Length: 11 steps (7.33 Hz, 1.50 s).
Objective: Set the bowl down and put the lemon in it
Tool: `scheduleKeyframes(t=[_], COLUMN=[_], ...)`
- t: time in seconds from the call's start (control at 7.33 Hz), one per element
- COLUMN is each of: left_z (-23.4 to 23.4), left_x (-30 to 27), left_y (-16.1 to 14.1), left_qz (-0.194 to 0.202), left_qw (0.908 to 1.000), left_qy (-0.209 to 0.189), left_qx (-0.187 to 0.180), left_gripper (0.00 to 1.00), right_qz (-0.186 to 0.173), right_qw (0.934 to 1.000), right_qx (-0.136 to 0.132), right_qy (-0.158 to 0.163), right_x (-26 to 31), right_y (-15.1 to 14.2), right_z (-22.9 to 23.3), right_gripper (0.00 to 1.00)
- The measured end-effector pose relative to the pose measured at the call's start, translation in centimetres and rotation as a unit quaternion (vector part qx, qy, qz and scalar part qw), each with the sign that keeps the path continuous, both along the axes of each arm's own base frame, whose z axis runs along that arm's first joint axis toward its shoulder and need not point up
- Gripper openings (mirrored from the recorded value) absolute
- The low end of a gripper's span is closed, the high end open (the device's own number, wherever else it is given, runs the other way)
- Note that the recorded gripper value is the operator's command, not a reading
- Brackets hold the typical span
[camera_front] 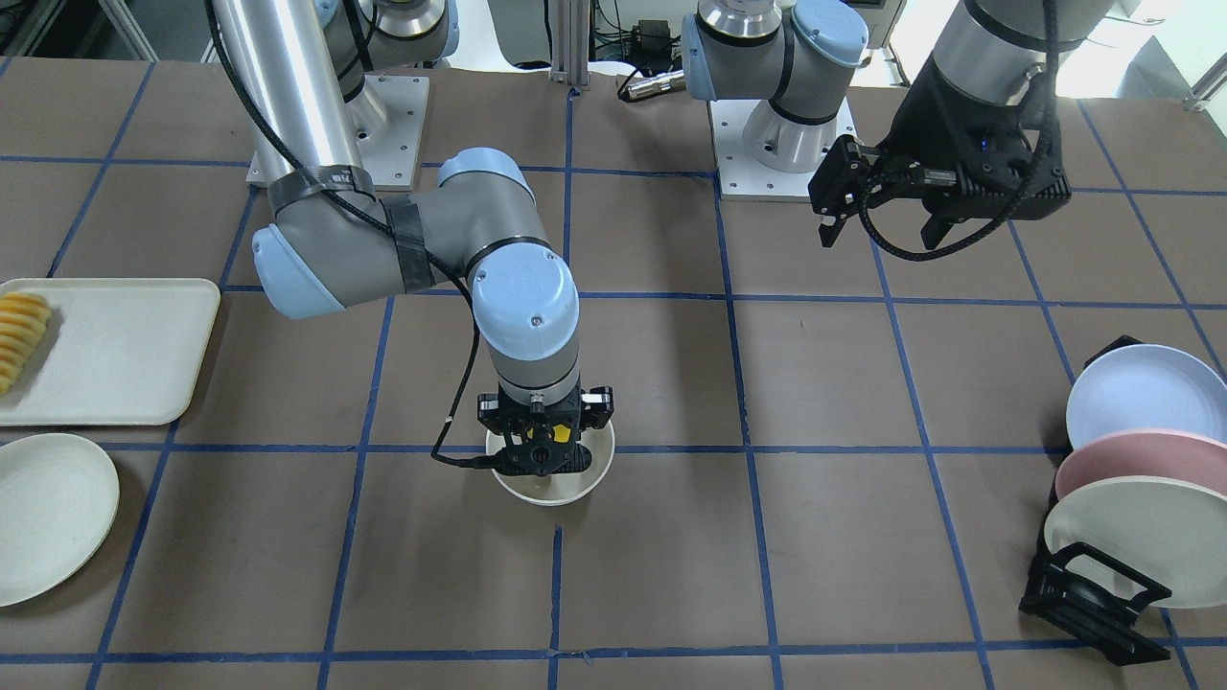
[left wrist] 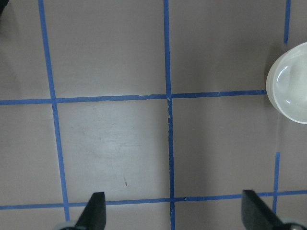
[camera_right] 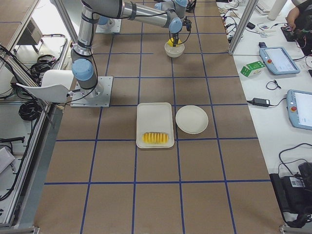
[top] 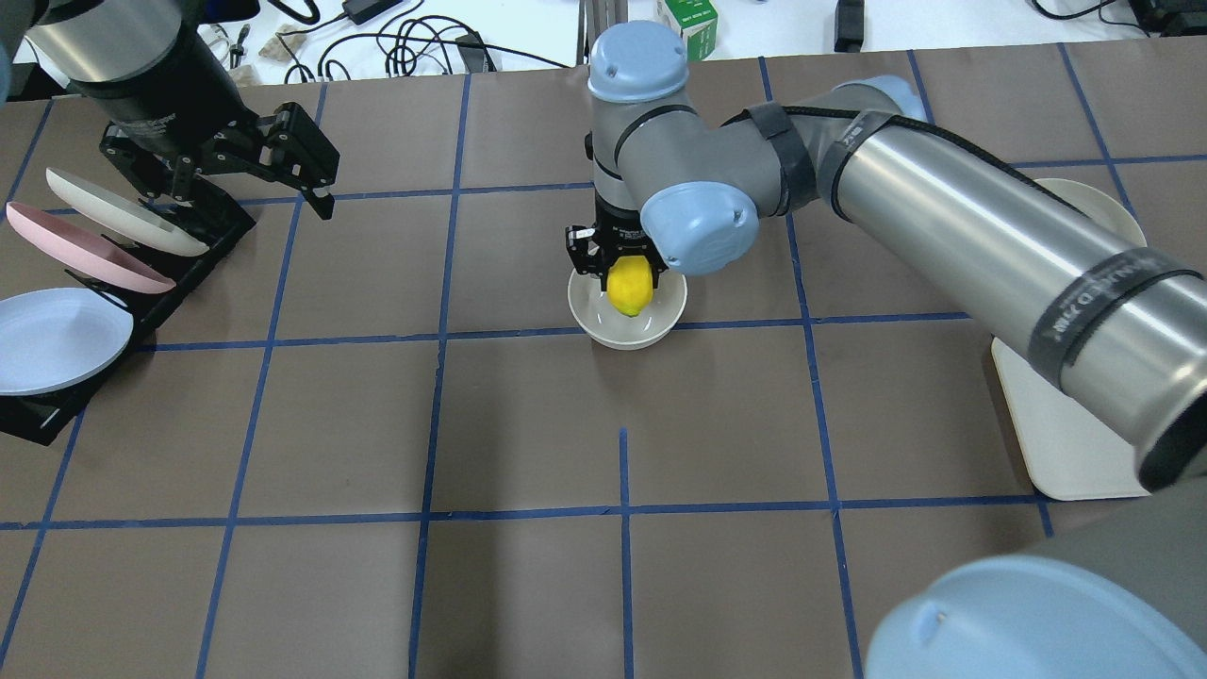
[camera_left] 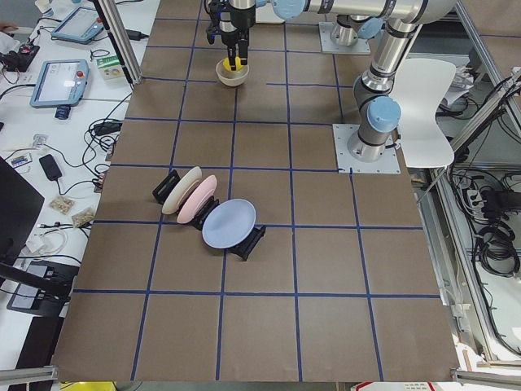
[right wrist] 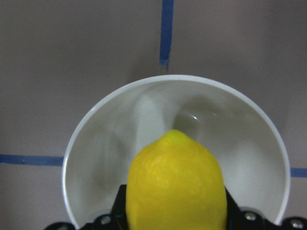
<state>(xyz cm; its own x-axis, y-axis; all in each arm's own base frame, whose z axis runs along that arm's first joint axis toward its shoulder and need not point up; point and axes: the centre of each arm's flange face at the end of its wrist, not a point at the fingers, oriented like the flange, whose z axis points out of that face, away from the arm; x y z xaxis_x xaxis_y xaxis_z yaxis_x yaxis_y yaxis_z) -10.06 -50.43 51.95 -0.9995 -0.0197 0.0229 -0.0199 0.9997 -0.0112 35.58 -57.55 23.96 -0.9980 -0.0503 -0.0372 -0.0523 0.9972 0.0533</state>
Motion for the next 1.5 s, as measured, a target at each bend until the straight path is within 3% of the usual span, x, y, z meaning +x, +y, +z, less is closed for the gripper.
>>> scheduleKeyframes(t=[0.14, 0.27, 0.41, 0.82, 0.95, 1.23, 1.5], left_z=[0.0, 0.0, 0.0, -0.1, 0.0, 0.1, 0.2], left_x=[-0.1, -0.1, -0.1, -0.2, -0.2, -0.1, -0.1], left_y=[-0.2, -0.2, -0.2, -0.4, -0.6, -0.6, -0.6], left_qz=[0.002, 0.002, 0.001, 0.001, 0.001, 0.0, 0.001], left_qw=[1.0, 1.0, 1.0, 1.0, 1.0, 0.9999, 0.9999], left_qy=[0.001, 0.001, 0.001, 0.001, 0.0, 0.0, 0.001], left_qx=[-0.004, -0.006, -0.006, -0.007, -0.01, -0.012, -0.012], left_gripper=[1.0, 1.0, 1.0, 1.0, 1.0, 1.0, 1.0], right_qz=[0.001, 0.001, 0.001, 0.004, 0.005, 0.001, -0.006], right_qw=[1.0, 1.0, 1.0, 1.0, 0.9997, 0.9985, 0.9977], right_qx=[0.004, 0.006, 0.008, -0.009, -0.021, -0.051, -0.064], right_qy=[0.001, 0.002, 0.003, -0.002, -0.006, -0.018, -0.021], right_x=[0.1, 0.2, 0.2, -0.1, -0.2, -1.0, -3.0], right_y=[-0.2, -0.3, -0.3, 0.4, 0.4, 1.7, 5.9], right_z=[-1.1, -2.0, -2.7, -3.7, -2.3, 5.0, 14.6], right_gripper=[0.39, 0.73, 0.97, 1.0, 1.0, 1.0, 1.0])
